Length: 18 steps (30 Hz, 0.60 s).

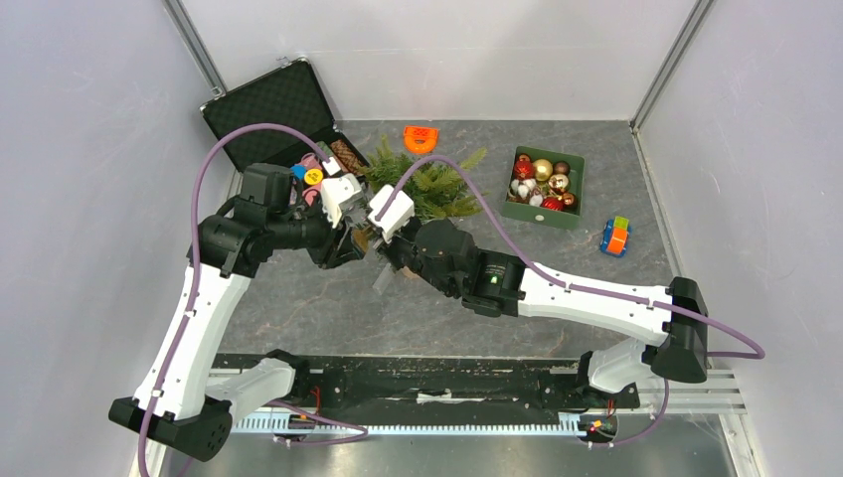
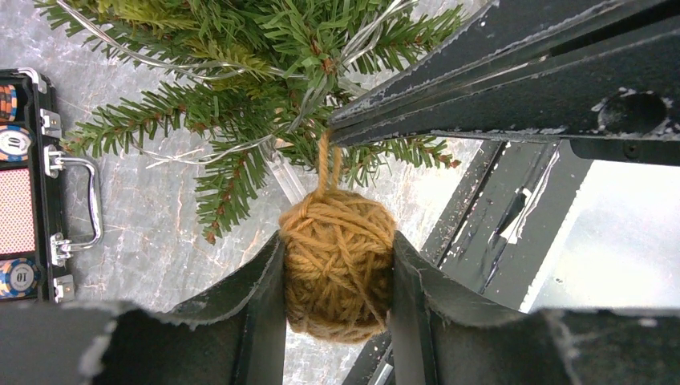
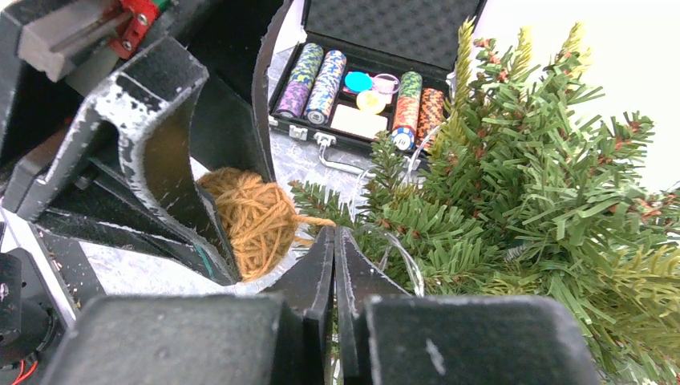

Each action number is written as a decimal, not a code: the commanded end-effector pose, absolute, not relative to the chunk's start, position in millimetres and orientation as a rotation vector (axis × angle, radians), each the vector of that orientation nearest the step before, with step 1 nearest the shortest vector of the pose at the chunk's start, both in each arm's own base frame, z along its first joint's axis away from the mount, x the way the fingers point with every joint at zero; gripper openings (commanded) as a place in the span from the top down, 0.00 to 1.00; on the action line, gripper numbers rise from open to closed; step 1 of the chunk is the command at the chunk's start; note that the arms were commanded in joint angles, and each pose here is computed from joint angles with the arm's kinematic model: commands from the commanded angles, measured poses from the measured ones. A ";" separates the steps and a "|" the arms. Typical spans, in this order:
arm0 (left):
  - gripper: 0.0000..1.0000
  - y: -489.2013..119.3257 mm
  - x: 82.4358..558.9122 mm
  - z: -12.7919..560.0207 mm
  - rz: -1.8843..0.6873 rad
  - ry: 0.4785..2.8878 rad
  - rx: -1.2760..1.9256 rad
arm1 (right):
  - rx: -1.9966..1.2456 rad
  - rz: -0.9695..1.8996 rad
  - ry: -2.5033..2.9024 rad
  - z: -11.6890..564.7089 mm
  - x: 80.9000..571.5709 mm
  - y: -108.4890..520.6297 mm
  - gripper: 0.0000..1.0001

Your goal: Decorate the small christmas tree

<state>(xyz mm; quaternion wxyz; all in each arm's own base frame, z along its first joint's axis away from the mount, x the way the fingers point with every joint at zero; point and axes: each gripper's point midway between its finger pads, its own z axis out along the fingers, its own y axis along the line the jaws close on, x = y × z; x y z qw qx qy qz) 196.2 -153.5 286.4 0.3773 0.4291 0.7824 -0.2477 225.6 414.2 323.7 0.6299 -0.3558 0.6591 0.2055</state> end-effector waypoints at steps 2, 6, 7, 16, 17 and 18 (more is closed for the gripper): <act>0.98 -158.3 203.5 300.1 -0.626 1.914 1.117 | -0.752 0.474 1.471 340.4 229.8 413.5 1.00; 0.98 -157.7 204.0 300.3 -0.621 1.916 1.116 | -0.741 0.465 1.479 339.5 232.2 414.8 1.00; 0.98 -157.5 204.6 300.0 -0.619 1.918 1.114 | -0.740 0.458 1.482 338.6 233.5 415.4 1.00; 0.98 -156.9 209.0 293.1 -0.614 1.947 1.108 | -0.743 0.440 1.492 335.0 236.7 419.5 1.00; 0.98 -158.0 208.7 294.1 -0.622 1.941 1.108 | -0.741 0.441 1.492 335.3 236.2 418.0 1.00; 0.98 -158.4 209.2 294.2 -0.624 1.939 1.108 | -0.740 0.447 1.490 336.5 235.2 416.8 1.00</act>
